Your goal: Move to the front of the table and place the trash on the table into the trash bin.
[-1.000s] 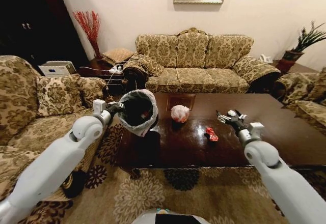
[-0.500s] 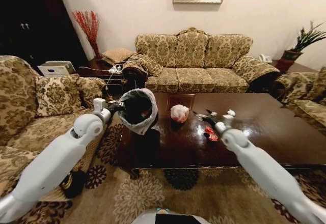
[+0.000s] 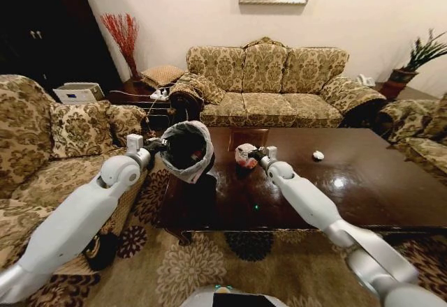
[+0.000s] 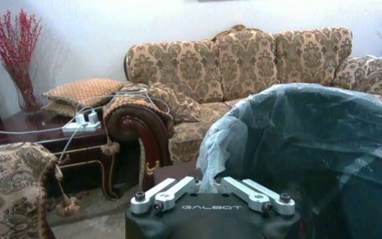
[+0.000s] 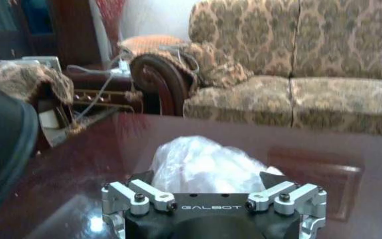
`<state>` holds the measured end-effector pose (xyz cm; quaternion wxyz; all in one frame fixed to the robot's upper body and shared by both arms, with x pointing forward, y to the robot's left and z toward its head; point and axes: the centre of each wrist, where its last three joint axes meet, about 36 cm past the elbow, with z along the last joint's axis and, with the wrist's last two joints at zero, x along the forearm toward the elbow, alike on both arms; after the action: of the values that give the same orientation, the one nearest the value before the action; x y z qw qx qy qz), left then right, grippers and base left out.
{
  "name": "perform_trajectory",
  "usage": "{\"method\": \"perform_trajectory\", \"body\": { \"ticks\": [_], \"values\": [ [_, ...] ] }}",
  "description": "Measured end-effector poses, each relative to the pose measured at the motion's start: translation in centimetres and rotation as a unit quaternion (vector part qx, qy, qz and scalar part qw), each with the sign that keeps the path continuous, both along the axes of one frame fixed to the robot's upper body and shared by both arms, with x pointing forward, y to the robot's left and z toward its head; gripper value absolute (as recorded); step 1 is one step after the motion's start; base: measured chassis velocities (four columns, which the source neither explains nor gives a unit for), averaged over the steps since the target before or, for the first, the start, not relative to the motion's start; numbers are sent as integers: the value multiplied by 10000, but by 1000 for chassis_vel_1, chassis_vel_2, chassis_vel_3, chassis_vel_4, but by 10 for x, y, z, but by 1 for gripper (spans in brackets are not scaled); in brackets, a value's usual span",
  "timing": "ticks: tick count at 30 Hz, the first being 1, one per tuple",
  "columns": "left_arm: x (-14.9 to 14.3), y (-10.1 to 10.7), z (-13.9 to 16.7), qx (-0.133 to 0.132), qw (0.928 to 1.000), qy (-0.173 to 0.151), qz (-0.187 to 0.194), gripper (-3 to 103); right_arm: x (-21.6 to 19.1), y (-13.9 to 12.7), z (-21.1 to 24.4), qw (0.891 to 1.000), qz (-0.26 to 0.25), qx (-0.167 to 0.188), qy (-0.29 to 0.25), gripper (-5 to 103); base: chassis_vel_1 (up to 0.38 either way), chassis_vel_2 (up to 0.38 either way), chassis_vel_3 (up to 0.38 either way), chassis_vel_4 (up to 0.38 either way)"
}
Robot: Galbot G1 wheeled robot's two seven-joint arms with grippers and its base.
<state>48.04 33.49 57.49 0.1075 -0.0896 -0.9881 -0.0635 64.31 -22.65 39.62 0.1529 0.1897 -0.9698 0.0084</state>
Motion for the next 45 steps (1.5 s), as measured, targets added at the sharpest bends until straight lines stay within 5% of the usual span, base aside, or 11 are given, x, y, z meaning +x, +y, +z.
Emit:
{"method": "perform_trajectory", "body": {
  "ticks": [5, 9, 25, 31, 33, 35, 40, 45],
  "values": [
    [1, 1, -1, 5, 10000, -11, -6, 3, 5, 3, -13, 9997, -32, 65, 248, 103, 0, 0, 0, 0],
    [1, 2, -1, 7, 10000, -21, -17, 3, 6, 6, -13, 9995, -64, 160, 254, 94, 0, 0, 0, 0],
    [1, 1, 2, 28, 10000, -49, -54, 3, -10, -8, -8, 9995, -322, 46, 11, 35, 0, 0, 0, 0],
    [1, 1, 5, 74, 9999, 5, -108, 3, -31, -11, 59, 9967, -354, 316, -664, 14, 0, 0, 0, 0],
    [4, 0, 14, 79, 9997, -9, -226, 3, -51, -30, 140, 9900, -247, 568, -1267, 7, 0, 0, 0, 0],
    [5, -1, 17, 62, 9996, -7, -270, 3, -61, -38, 171, 9865, -182, 640, -1499, 4, 0, 0, 0, 0],
    [17, -7, 32, -47, 9957, 277, -877, 3, -124, -57, 297, 9697, 615, 1076, -2104, 0, 0, 0, 0, 0],
    [52, -18, 41, -156, 9903, 733, -1169, 3, -145, -40, 336, 9598, 1494, 1434, -1895, 0, 0, 0, 0, 0]
  ]
}}
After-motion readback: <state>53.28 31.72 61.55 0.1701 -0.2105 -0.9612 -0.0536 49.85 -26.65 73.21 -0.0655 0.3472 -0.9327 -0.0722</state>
